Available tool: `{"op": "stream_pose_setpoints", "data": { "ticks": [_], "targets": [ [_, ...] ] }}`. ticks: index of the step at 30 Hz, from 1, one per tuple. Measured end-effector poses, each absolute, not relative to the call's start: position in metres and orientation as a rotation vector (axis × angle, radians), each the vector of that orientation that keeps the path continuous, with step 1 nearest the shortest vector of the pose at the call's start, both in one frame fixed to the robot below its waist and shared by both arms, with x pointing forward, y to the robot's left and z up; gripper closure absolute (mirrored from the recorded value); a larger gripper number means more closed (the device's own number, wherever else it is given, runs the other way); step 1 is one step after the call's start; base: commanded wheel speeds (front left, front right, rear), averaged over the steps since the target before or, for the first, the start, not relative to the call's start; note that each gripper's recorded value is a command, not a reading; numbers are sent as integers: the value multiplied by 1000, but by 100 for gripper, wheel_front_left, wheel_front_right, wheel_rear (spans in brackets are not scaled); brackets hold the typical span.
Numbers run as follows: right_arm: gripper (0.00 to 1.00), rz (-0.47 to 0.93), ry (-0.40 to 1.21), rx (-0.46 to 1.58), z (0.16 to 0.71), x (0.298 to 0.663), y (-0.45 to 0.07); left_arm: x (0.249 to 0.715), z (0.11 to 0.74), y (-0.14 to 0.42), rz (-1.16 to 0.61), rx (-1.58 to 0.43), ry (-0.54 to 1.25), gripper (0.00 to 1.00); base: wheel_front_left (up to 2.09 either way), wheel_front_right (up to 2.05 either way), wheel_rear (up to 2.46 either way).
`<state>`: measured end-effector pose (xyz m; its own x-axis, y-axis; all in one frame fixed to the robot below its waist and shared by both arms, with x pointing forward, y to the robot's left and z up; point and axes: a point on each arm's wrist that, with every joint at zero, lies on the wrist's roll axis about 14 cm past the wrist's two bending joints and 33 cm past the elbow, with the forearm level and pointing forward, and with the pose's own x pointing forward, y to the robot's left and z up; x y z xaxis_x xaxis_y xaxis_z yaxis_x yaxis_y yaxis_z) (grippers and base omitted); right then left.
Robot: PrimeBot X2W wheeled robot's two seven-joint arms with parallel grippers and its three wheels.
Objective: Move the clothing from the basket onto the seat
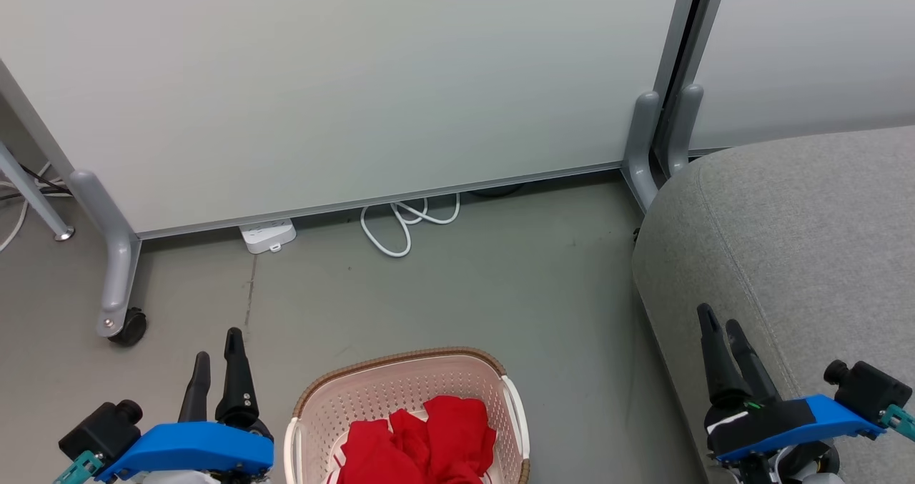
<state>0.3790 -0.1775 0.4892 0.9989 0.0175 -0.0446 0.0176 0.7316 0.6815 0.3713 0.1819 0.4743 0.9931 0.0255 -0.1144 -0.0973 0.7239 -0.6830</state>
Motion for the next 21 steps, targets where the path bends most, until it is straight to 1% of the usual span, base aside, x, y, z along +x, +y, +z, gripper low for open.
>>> {"op": "stream_pose_setpoints", "data": {
  "ticks": [21],
  "targets": [
    [0, 42, 11, 514, 500, 383, -172, 369, 475, 178, 42, -504, 75, 0, 0, 0, 0]
  ]
}}
